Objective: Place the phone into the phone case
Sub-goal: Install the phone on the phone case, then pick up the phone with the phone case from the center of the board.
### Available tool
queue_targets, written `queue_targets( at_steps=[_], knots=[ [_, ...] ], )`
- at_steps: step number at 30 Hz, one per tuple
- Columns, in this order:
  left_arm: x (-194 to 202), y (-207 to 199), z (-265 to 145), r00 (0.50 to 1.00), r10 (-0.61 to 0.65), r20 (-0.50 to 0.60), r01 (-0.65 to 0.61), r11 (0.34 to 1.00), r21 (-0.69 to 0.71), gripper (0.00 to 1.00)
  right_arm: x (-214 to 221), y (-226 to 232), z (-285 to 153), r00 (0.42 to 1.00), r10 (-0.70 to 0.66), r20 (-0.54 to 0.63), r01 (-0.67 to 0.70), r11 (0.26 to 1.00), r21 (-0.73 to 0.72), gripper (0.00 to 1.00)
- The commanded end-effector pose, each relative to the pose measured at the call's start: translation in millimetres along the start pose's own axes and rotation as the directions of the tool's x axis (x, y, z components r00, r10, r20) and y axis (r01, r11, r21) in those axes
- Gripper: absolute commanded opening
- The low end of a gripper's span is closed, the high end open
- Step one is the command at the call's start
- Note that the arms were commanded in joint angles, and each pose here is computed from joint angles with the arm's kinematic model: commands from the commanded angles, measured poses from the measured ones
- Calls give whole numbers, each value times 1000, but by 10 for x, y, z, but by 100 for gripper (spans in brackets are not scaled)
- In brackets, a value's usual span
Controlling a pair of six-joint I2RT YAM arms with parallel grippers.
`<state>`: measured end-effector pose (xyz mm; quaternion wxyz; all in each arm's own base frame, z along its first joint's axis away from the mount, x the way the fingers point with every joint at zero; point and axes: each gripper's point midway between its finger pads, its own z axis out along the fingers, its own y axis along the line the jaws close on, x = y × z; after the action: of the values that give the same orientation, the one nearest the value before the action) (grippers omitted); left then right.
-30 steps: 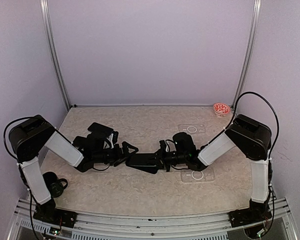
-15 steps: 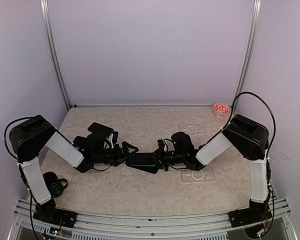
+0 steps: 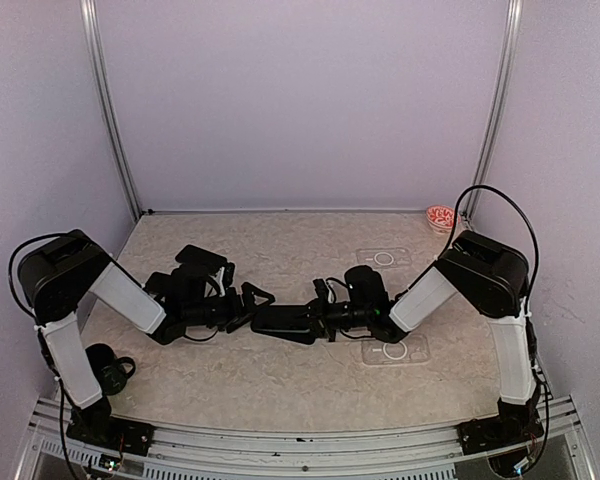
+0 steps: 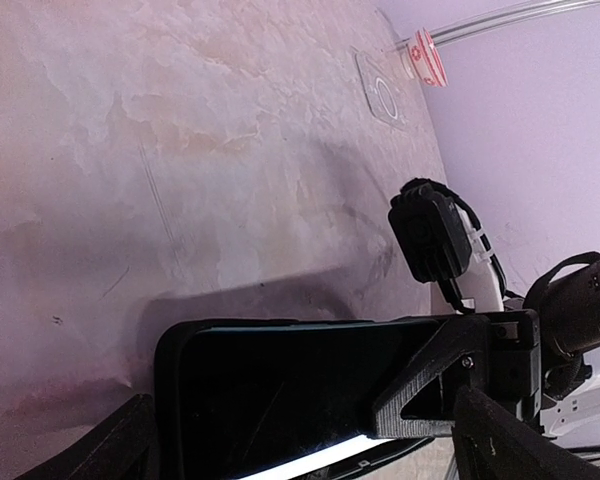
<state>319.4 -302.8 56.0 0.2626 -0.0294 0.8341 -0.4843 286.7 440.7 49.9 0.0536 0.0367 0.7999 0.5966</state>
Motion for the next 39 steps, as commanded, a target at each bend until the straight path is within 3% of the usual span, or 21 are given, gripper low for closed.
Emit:
queue_targets(
  at_steps=[1, 8, 17, 30, 39],
  knots=[
    [134, -198, -54, 998, 11, -67, -5, 996, 85, 99, 49, 49, 16, 999, -45, -7, 45, 998, -37, 0],
    [-105, -121, -228, 1000, 12, 2, -12, 1000, 15, 99, -29, 210, -153, 995, -91, 29, 93, 993, -74, 0],
    [-68, -2, -260, 999, 36, -33, -38, 997, -67, 99, -38, 521, -254, 985, -173, 24, 174, 972, -158, 0],
    [111, -296, -223, 994, 6, -106, 12, 985, 171, 99, 32, 721, -323, 966, -257, 3, 250, 938, -241, 0],
    [159, -444, -216, 991, 22, -131, 8, 974, 228, 92, 49, 676, -284, 959, -282, -15, 270, 933, -239, 0]
  ],
)
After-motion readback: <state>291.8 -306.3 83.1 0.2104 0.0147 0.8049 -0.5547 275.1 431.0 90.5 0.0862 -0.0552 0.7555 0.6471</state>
